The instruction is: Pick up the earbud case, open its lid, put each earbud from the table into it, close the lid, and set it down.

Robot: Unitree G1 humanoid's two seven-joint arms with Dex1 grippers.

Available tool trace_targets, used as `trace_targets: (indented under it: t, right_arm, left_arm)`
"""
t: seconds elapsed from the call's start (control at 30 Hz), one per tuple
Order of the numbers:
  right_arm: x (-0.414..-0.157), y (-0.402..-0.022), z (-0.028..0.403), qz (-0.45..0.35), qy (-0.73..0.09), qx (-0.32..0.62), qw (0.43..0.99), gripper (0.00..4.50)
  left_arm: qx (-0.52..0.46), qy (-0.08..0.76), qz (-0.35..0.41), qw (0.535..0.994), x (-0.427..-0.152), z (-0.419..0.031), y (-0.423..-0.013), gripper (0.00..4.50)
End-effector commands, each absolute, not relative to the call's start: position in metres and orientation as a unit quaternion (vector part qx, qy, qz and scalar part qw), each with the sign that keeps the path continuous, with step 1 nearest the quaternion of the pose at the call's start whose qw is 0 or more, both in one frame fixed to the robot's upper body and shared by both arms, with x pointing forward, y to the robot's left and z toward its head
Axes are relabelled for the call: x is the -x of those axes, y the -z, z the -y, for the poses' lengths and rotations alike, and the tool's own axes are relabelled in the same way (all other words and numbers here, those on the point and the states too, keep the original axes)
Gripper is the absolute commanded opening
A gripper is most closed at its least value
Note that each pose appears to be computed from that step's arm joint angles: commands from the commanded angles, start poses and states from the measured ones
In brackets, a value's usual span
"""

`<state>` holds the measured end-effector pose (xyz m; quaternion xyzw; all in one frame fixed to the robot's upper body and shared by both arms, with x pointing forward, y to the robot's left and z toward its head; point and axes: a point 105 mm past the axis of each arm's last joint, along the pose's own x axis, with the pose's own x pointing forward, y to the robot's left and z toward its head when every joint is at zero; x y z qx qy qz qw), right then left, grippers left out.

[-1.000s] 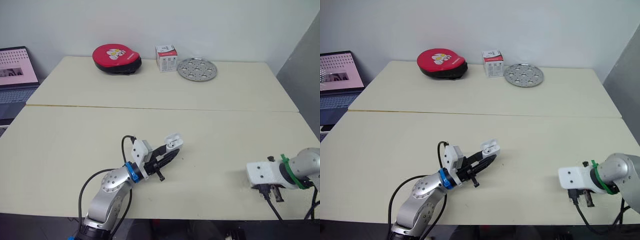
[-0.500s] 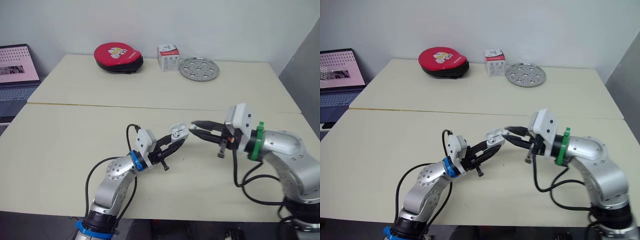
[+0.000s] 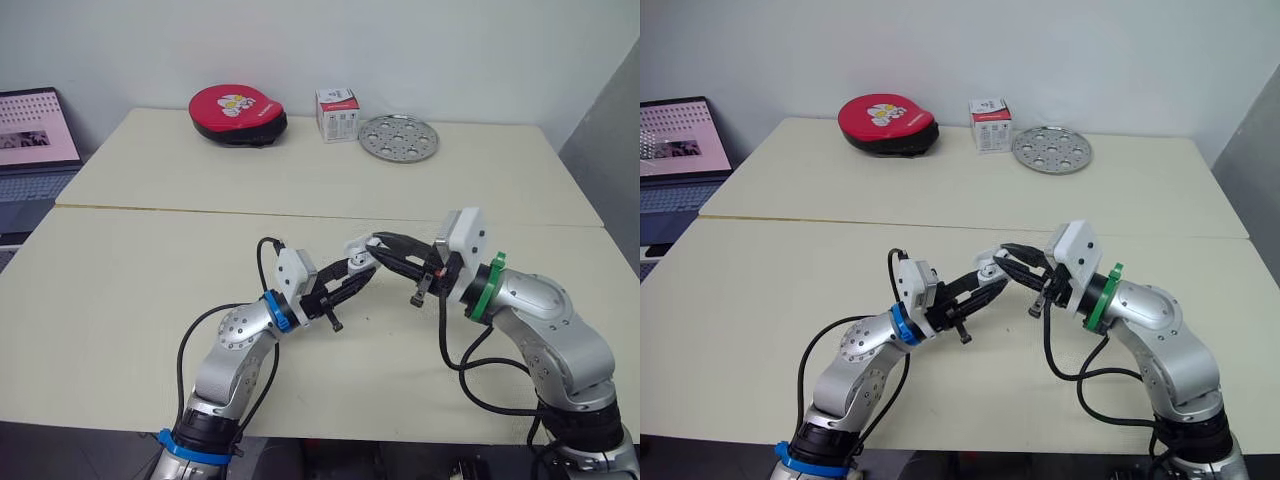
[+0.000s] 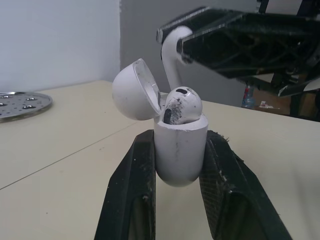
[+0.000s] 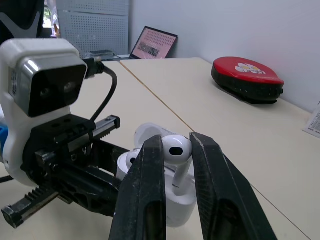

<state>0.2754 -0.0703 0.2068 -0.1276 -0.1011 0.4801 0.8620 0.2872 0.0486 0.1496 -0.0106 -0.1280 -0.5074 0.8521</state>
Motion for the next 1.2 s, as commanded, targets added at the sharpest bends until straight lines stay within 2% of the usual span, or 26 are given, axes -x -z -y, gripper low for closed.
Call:
trace_targets:
  t: [0.03,0.4,0.6,0.87,1.07,1.2]
  right_arm:
    - [-0.274,-0.21,0.072,0.122,-0.474,0.146,0.86,0.38]
    - [-0.276,-0.193,0.071,0.113,-0.473,0.205,0.849,0.38]
    - [-0.272,-0.192,0.073,0.097,-0.48,0.175,0.854,0.38]
    - [-0.274,-0.205,0.077,0.101,-0.472,0.163,0.861,3.05]
    - [-0.265,-0.222,0.101,0.085,-0.46,0.163,0.869,3.07]
    - [-0.264,-0.23,0.129,0.05,-0.444,0.181,0.876,3.07]
  left_arm:
    - [0.009,0.514,0.153,0.844,-0.283,-0.046,-0.161,0.81]
    - [0.011,0.513,0.155,0.844,-0.281,-0.046,-0.163,0.81]
    - [0.008,0.515,0.156,0.843,-0.28,-0.045,-0.163,0.81]
    - [0.006,0.519,0.154,0.841,-0.281,-0.045,-0.161,0.81]
    - [0.01,0.517,0.145,0.843,-0.284,-0.047,-0.157,0.81]
    - [0.008,0.562,0.127,0.817,-0.276,-0.038,-0.151,0.81]
